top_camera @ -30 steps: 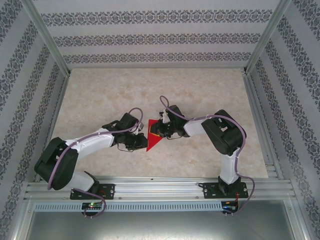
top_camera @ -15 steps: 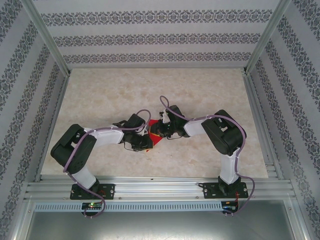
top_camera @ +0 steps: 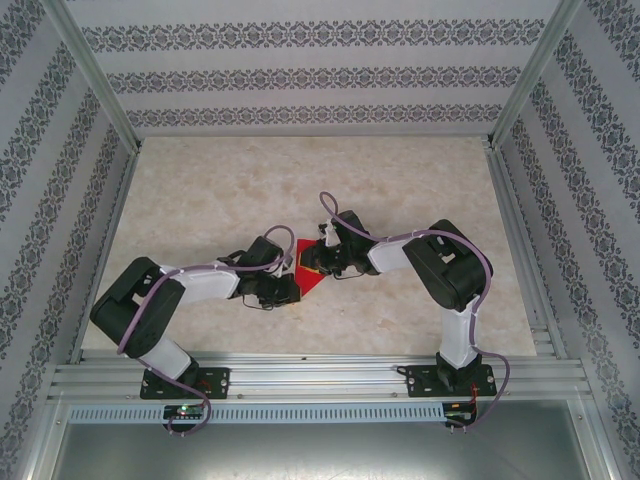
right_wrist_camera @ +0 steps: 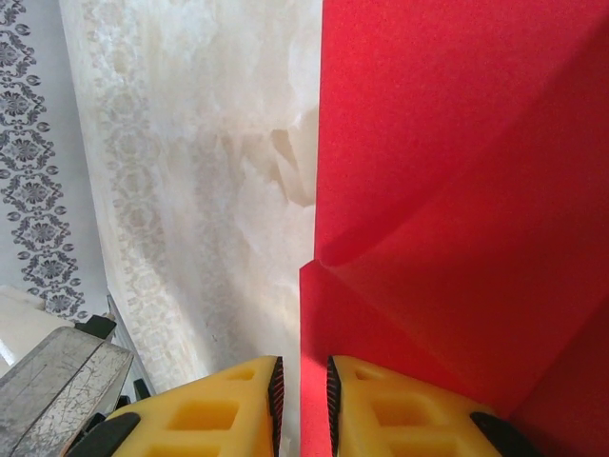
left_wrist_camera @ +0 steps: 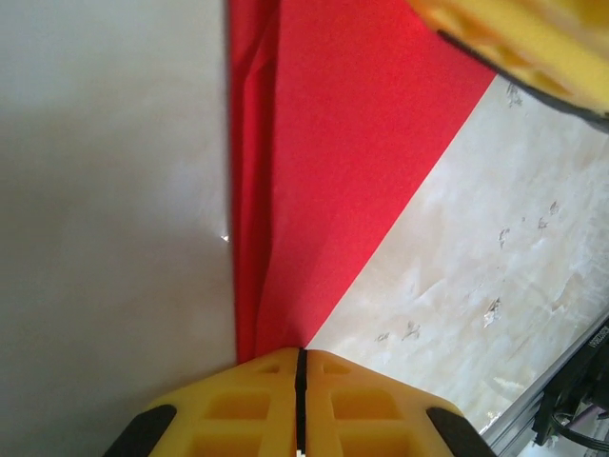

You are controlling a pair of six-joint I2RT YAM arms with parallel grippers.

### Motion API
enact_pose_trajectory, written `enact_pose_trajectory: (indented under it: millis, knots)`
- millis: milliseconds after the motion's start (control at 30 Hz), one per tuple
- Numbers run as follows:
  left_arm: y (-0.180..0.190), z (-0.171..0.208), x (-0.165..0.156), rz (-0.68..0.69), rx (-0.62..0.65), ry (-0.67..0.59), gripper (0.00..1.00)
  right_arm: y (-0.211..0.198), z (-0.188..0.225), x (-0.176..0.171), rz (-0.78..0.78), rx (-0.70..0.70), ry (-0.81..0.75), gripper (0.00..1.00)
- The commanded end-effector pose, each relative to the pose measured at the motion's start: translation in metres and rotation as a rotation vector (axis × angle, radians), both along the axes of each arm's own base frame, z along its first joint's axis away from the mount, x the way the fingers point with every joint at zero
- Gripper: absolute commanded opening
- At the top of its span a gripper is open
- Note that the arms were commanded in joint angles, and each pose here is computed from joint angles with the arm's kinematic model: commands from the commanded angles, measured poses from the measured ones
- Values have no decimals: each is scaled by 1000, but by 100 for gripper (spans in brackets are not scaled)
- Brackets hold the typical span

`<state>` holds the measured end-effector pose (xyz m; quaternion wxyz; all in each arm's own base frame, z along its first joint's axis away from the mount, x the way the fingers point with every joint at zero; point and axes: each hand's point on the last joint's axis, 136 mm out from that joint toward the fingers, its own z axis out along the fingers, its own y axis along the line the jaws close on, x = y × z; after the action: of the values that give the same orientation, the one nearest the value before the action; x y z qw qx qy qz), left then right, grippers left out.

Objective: Fold a paper plane with a square sheet of paper (pick it up from the middle)
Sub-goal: Fourth fold the wing at the center of the table.

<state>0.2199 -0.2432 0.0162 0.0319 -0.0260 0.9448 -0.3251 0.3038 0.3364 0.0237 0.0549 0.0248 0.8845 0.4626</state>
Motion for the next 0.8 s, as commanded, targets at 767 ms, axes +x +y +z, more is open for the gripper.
enact_pose_trajectory:
  millis: [767]
  knots:
    - [-18,70,26,61,-189,-133,14,-47,-59,-54,-234,-285,178,22]
